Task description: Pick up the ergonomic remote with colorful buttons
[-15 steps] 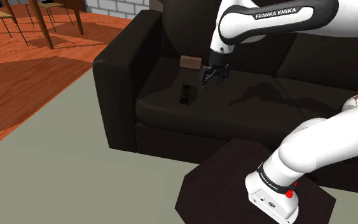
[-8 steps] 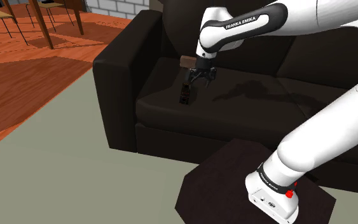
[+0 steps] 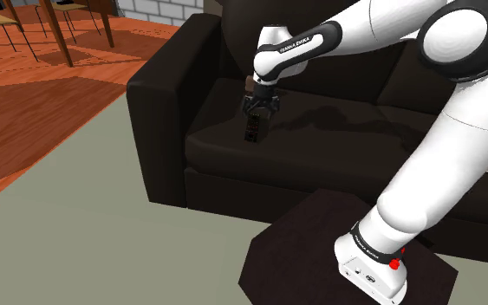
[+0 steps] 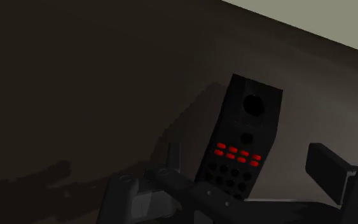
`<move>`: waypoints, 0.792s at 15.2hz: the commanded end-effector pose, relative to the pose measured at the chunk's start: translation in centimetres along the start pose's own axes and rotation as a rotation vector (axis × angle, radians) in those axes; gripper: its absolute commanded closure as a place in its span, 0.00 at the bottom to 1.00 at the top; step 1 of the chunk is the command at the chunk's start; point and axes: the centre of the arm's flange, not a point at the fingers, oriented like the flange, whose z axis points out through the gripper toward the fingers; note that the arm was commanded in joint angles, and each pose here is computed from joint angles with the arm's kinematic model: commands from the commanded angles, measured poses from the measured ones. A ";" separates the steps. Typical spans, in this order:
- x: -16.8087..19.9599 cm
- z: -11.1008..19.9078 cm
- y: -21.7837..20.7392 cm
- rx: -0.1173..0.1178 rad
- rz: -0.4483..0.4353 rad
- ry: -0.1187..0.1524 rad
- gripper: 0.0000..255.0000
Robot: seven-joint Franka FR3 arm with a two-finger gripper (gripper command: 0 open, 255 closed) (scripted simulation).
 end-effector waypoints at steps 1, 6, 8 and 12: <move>2.4 1.4 -0.1 -0.004 0.047 0.007 0.00; 5.4 4.1 -0.2 -0.009 0.106 0.015 0.00; 5.4 5.2 -0.2 -0.009 0.106 0.015 0.00; 5.4 7.1 -0.2 -0.009 0.106 0.015 0.00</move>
